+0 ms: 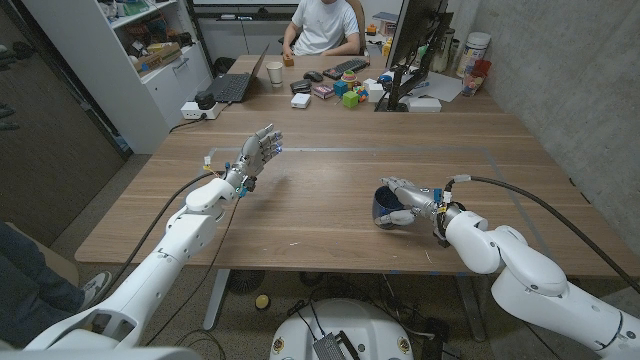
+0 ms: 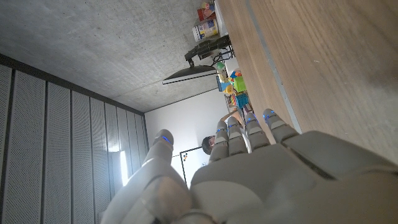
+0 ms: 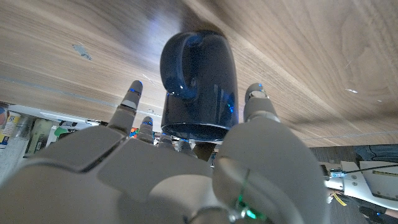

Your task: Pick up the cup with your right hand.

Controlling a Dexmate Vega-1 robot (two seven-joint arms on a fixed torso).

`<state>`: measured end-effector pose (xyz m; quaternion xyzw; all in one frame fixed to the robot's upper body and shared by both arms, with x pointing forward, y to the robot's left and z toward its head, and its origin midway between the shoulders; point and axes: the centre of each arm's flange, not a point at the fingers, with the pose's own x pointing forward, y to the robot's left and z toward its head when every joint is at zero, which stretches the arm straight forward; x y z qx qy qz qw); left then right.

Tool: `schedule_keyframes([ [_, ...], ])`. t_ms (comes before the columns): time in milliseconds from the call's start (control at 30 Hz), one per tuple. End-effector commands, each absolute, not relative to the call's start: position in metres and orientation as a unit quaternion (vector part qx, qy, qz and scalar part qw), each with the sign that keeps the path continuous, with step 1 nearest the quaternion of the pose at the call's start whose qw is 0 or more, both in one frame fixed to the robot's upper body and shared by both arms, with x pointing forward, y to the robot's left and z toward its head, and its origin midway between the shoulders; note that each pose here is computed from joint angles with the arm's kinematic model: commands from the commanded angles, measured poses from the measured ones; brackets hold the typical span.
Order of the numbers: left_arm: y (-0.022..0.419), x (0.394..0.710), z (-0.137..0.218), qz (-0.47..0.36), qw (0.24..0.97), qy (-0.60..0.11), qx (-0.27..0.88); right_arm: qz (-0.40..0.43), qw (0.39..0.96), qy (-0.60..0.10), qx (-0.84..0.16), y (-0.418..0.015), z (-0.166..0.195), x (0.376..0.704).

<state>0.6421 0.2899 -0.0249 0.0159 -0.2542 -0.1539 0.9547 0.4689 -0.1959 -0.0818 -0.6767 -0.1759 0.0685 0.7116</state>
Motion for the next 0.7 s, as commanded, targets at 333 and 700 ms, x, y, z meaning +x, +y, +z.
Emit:
schedule_keyframes([
  [333,0.293,0.639,-0.033,-0.146,0.957,-0.252,0.007,0.075,0.706,-0.168,-0.684,-0.194,-0.083,0.485],
  [700,0.296,0.638,-0.035,-0.143,0.957,-0.254,0.002,0.069,0.708,-0.148,-0.688,-0.197,-0.084,0.49],
])
